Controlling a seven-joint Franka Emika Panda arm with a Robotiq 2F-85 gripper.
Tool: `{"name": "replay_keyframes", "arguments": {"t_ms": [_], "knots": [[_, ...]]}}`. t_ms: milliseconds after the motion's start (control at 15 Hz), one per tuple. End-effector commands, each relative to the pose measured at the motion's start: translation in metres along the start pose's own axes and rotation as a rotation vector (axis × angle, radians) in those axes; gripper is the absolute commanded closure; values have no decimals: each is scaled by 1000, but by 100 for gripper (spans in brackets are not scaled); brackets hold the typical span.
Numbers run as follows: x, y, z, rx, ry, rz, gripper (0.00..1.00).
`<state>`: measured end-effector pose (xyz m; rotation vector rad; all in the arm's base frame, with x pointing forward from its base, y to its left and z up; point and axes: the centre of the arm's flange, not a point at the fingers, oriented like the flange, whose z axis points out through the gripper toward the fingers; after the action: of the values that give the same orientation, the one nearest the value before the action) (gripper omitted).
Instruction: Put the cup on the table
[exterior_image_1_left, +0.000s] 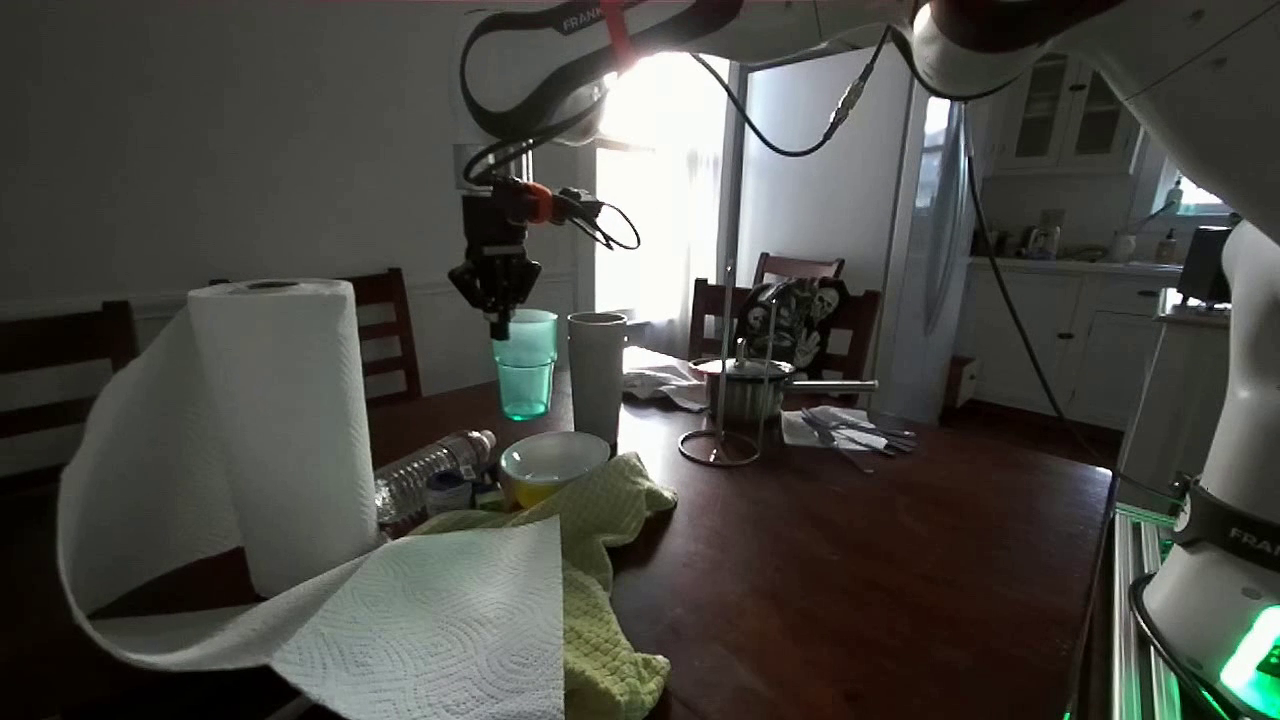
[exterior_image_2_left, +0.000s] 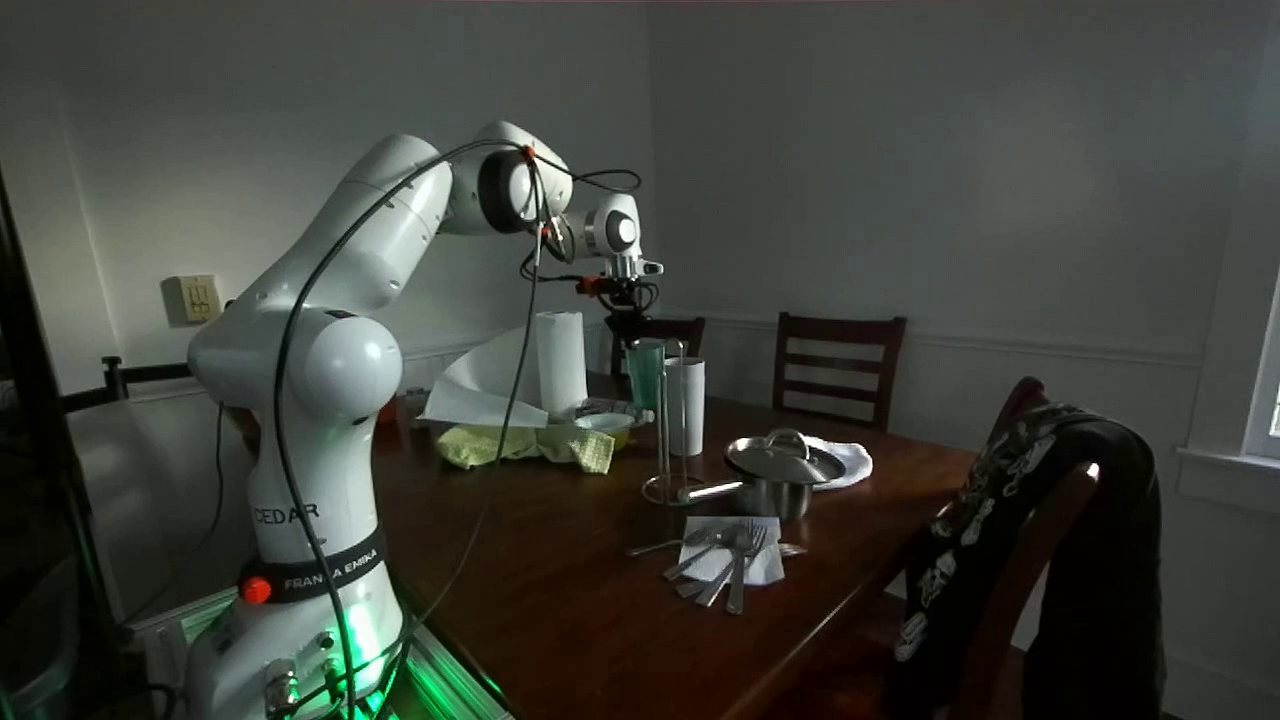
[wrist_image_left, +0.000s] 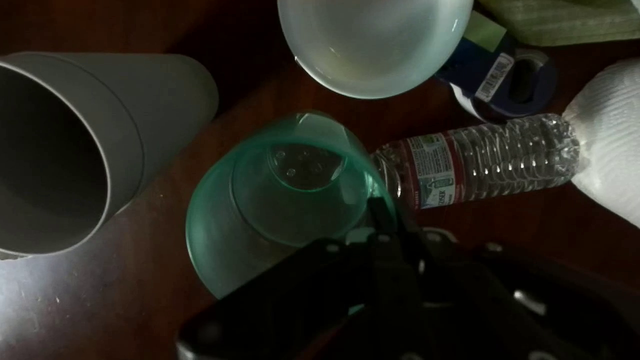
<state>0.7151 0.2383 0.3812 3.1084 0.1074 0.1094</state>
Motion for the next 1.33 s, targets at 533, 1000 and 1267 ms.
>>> {"name": "replay_keyframes", "arguments": {"t_ms": [533,1000,1267], "knots": [[11,5,30,8,-4,19,99],[19,13,67,10,31,8,99],[19,16,73,5,23,1,99]]}}
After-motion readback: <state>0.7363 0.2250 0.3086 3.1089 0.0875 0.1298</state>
